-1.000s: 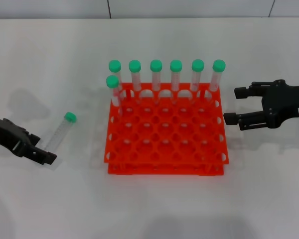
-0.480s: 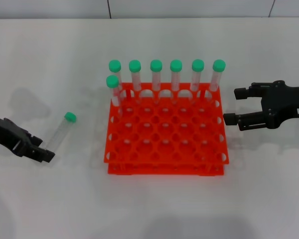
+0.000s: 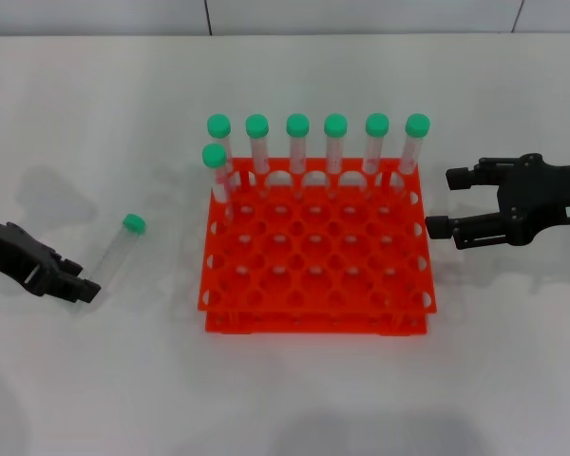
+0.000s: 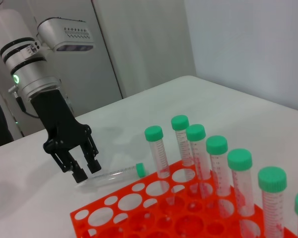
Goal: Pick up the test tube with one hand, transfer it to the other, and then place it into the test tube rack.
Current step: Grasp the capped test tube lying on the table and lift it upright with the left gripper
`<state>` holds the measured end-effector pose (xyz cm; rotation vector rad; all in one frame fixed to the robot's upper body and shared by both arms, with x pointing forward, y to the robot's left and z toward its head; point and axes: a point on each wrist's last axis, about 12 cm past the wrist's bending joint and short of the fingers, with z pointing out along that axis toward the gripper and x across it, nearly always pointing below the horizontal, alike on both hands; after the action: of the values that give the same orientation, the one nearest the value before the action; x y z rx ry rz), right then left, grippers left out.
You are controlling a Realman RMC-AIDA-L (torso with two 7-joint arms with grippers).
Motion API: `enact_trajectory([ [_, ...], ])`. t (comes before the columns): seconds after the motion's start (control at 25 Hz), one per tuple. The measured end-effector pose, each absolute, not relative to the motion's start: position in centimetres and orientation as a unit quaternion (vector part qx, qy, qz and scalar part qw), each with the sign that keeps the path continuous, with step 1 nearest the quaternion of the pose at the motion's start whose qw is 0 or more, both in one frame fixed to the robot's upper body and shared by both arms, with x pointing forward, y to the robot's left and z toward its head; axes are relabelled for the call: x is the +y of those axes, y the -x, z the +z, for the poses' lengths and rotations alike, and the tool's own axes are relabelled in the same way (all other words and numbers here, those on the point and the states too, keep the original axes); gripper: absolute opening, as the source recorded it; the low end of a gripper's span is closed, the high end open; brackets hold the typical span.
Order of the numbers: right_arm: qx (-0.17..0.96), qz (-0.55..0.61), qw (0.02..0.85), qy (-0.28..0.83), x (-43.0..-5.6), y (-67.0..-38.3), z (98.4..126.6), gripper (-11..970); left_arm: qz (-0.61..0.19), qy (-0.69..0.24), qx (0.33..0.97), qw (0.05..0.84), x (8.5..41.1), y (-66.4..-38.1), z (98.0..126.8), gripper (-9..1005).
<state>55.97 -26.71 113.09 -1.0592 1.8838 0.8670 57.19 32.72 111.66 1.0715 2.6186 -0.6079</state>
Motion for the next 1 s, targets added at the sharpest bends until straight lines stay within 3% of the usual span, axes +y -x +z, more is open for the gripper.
enact_trajectory([
  [1.0, 0.745, 0.346, 0.392, 0.415, -26.65, -55.86, 112.77, 844, -0.205, -0.373, 0.896, 0.122, 32.05, -57.38, 110.78, 429],
])
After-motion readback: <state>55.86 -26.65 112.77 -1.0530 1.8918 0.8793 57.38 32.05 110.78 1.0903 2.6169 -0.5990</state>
